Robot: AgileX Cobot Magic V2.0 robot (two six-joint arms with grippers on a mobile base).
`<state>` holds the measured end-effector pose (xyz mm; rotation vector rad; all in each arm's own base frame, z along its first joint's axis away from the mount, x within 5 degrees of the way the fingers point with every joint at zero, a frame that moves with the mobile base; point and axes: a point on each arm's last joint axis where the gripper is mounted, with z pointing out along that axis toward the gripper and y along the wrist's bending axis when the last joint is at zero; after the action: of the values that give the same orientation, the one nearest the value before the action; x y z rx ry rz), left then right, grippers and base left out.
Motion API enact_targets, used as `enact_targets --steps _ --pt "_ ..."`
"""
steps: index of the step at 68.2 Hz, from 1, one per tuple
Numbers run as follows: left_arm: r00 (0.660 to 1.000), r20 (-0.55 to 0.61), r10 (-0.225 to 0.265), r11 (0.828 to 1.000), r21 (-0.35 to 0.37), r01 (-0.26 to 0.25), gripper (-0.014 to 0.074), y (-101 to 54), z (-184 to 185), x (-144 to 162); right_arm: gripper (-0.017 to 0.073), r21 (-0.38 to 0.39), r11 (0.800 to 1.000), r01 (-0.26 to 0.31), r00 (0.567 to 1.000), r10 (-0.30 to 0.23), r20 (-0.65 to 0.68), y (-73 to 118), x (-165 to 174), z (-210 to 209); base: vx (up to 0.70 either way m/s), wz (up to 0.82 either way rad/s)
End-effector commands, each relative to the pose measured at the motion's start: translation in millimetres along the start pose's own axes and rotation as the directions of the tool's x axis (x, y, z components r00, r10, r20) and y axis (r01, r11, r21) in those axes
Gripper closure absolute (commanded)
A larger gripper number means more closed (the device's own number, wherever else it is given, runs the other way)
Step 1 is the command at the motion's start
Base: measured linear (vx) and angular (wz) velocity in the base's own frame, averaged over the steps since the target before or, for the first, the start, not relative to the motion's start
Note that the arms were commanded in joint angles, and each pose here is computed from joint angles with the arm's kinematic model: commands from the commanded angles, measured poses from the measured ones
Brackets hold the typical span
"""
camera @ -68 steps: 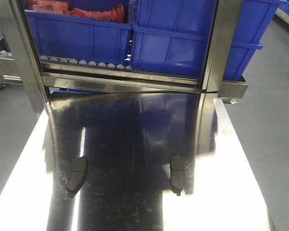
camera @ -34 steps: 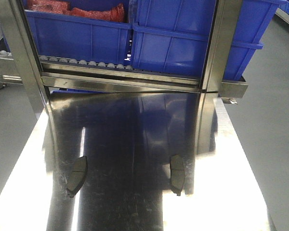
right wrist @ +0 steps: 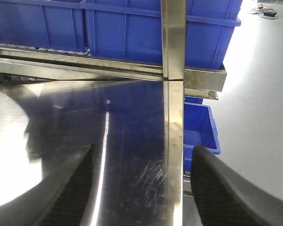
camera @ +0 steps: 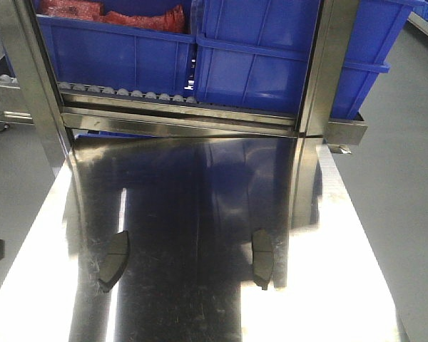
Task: Move and align brake pads A on conveyor
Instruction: 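Lower the left gripper onto the nearer brake pad and grasp it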
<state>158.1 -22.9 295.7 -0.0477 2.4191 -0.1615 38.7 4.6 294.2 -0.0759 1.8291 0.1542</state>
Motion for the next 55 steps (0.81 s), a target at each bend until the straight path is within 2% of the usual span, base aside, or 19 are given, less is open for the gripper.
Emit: enact_targets --steps 1,10,19,34,41,44,51,55 --pt "0.999 -0.03 0.027 1.0 -0.003 -0.027 0.0081 -4.3 15 -24 0.012 0.003 1.0 0.012 0.997 -0.012 0.078 0.6 -14 -1 0.0 0.0" --pt "0.985 -0.161 0.06 0.998 -0.008 -0.062 0.0081 -7.6 50 -38 0.012 0.003 1.0 0.012 0.997 -0.012 0.079 0.6 -14 -1 0.0 0.0" --pt "0.975 -0.219 0.048 0.999 0.02 -0.045 0.0081 -14.7 76 -51 0.012 0.003 1.0 0.012 0.997 -0.012 0.079 0.6 -14 -1 0.0 0.0" --pt "0.951 -0.259 0.169 0.984 0.108 -0.145 0.0081 -52.3 110 -68 0.012 0.003 1.0 0.012 0.997 -0.012 0.079 0.6 -14 -1 0.0 0.0" --pt "0.939 -0.278 0.203 0.976 0.13 -0.173 0.0081 -68.0 125 -70 0.012 0.003 1.0 0.012 0.997 -0.012 0.079 0.6 -14 -1 0.0 0.0" --pt "0.937 -0.288 0.199 0.977 0.131 -0.167 0.0081 -72.1 133 -71 0.012 0.003 1.0 0.012 0.997 -0.012 0.079 0.6 -14 -1 0.0 0.0" --pt "0.939 -0.317 0.133 0.989 0.108 -0.104 0.0081 -74.8 151 -68 0.012 0.003 1.0 0.012 0.997 -0.012 0.079 0.6 -14 -1 0.0 0.0" --pt "0.937 -0.328 0.116 0.991 0.1 -0.088 0.0081 -76.0 160 -67 0.012 0.003 1.0 0.012 0.997 -0.012 0.079 0.6 -14 -1 0.0 0.0"
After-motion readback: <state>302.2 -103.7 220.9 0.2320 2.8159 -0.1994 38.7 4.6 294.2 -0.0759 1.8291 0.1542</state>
